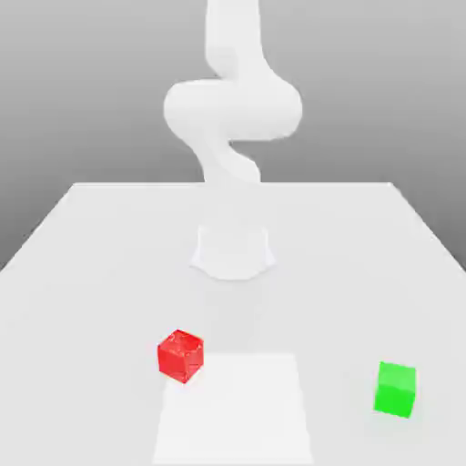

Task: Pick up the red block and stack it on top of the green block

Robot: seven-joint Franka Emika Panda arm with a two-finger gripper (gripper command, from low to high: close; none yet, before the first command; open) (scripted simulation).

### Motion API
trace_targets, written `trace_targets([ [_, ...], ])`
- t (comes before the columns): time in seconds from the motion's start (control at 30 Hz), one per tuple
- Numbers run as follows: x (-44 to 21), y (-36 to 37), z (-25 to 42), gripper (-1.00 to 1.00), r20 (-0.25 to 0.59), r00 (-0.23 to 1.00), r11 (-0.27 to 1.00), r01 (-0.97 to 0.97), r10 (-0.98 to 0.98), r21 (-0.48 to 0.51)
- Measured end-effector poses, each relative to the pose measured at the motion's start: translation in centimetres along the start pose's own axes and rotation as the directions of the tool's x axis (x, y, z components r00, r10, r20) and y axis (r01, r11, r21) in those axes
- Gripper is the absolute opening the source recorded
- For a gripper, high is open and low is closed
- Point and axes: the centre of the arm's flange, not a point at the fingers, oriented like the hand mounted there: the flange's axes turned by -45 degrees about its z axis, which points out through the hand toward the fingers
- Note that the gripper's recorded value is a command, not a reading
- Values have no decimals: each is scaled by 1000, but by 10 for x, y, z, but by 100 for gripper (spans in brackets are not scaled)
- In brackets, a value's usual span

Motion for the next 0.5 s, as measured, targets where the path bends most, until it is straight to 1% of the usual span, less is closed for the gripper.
trace_targets([
  [0.13,-38,19,98,0,145,985,995,-88,94,-46],
  [0.27,-95,41,181,0,278,941,980,-171,194,-106],
  [0.4,-171,61,247,0,402,864,951,-248,302,-182],
  [0.5,-242,75,286,0,491,779,919,-301,390,-253],
])
